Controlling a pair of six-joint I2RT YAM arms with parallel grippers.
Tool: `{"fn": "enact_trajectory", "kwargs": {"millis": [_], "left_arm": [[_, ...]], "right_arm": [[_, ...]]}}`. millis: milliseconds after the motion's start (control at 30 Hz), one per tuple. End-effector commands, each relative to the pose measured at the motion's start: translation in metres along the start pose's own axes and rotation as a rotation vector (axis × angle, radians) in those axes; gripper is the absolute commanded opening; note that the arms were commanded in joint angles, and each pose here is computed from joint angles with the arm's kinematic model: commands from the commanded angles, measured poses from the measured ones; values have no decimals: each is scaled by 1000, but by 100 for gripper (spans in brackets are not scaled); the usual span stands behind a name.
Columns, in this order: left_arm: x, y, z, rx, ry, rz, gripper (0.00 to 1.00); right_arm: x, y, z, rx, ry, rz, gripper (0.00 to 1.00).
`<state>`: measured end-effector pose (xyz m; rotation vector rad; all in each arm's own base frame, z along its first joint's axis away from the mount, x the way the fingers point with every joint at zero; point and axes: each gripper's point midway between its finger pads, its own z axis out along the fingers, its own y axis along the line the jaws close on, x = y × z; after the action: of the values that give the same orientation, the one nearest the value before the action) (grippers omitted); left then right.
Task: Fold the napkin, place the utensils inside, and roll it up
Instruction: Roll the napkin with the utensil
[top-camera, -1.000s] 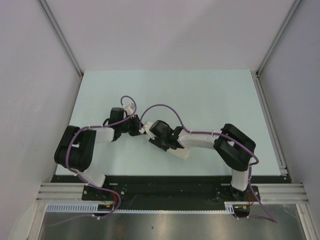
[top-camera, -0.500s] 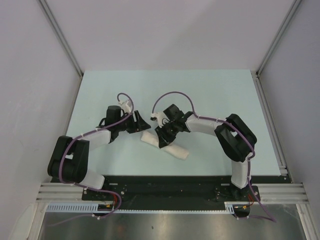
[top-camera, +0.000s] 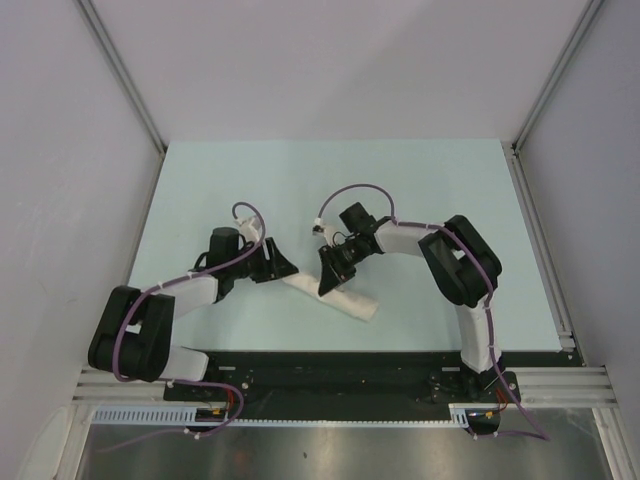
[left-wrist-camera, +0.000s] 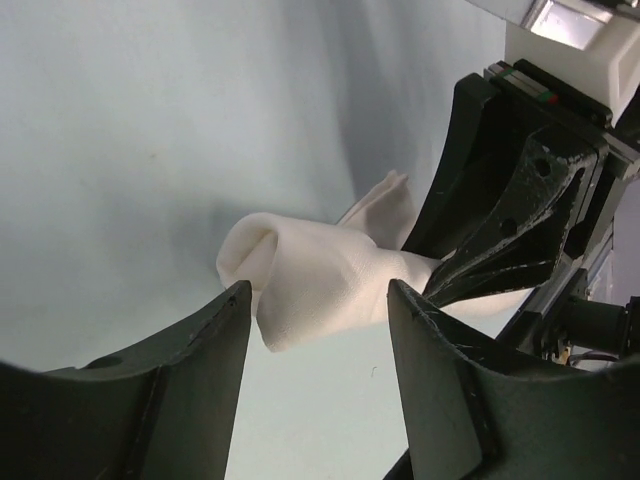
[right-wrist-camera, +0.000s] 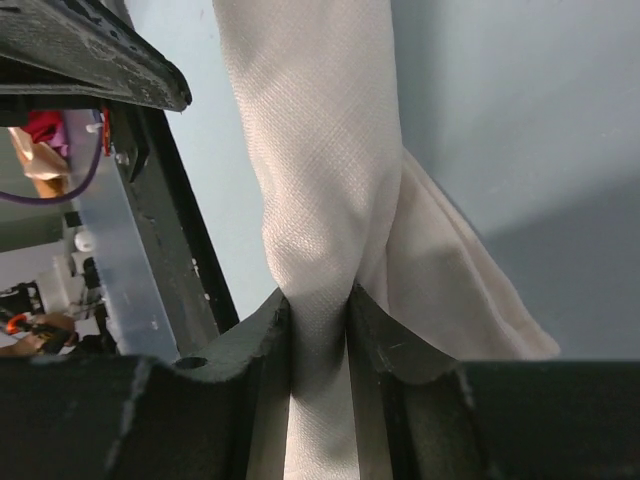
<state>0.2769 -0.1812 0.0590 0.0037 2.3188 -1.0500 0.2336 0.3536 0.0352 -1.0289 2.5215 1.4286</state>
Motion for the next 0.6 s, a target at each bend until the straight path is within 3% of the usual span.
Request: {"fn": "enact_trajectory", "kwargs": {"millis": [0, 100, 200, 333, 567], "left_arm": [[-2, -9, -1, 55, -22, 43, 60], [1, -8, 2, 61, -14, 32, 54], [1, -4, 6, 57, -13, 27, 37], [-5, -2, 12, 46, -13, 16, 1], [-11, 2, 18, 24, -4, -19, 0]], "right_arm": [[1, 2, 4, -65, 20, 46, 30], [-1, -2, 5, -71, 19, 57, 30], [-4, -4, 3, -68, 10, 62, 32], [-18, -7, -10, -28, -39, 55, 48], [-59, 1, -57, 188, -189, -56, 58]]}}
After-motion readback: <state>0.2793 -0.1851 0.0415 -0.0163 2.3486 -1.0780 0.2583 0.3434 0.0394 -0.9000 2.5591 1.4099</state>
